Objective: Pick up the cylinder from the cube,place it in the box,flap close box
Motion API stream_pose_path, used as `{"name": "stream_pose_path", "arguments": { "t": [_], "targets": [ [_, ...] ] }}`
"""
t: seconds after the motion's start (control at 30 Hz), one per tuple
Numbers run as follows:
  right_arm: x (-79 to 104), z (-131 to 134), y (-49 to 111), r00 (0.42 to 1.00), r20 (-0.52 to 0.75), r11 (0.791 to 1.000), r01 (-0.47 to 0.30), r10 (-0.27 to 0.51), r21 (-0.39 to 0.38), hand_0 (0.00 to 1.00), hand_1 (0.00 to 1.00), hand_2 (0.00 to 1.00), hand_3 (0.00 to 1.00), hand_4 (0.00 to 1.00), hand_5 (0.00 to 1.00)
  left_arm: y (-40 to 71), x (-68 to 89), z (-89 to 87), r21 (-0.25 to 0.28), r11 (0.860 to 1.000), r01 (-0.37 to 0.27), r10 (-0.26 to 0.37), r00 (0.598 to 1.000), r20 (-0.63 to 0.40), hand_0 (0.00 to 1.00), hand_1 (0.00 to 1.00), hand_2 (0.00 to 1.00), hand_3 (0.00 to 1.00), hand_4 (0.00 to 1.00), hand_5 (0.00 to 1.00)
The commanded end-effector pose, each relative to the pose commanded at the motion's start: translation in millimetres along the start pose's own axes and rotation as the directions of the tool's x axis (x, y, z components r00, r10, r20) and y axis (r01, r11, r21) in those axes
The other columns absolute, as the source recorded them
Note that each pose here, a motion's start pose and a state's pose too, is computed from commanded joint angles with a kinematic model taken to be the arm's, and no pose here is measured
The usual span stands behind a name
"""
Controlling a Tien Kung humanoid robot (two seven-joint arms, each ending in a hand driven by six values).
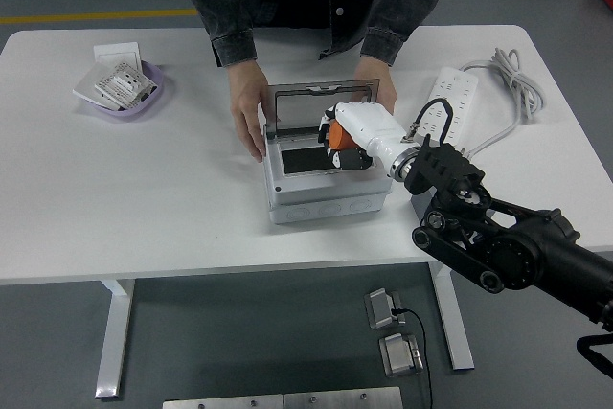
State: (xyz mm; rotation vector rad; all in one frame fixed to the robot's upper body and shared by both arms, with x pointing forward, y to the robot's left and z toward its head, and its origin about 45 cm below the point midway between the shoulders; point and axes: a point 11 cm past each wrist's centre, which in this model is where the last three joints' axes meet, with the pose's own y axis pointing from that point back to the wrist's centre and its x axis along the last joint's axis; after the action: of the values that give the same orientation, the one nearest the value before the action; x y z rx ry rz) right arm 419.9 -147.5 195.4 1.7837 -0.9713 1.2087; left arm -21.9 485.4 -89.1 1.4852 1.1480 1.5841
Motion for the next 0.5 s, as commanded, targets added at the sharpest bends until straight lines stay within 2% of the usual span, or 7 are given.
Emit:
{"name": "stream_pose_path", "arguments": {
  "t": [0.23,0.5],
  "targets": [
    [-6.3,-17.8,-12.6,0.999,-0.035,0.999,0.032,-0.031,0.039,0.139,0.160,0.185,0.184,0.002,0.002,0.0,1.9,-0.6,0.001,1.000,-0.004,0.004,1.000,0.004,0.628,0.652,0.609,0.628,0.653,0.165],
    [-9.0,-11.0,-15.6,0.998,0.010,0.997,0.062,-0.063,0.050,0.128,0.159,0.184,0.180,0.002,0.002,-0.1,1.5,-1.1,0.003,1.000,-0.004,0.004,1.000,0.006,0.628,0.652,0.609,0.628,0.651,0.166]
  ]
}}
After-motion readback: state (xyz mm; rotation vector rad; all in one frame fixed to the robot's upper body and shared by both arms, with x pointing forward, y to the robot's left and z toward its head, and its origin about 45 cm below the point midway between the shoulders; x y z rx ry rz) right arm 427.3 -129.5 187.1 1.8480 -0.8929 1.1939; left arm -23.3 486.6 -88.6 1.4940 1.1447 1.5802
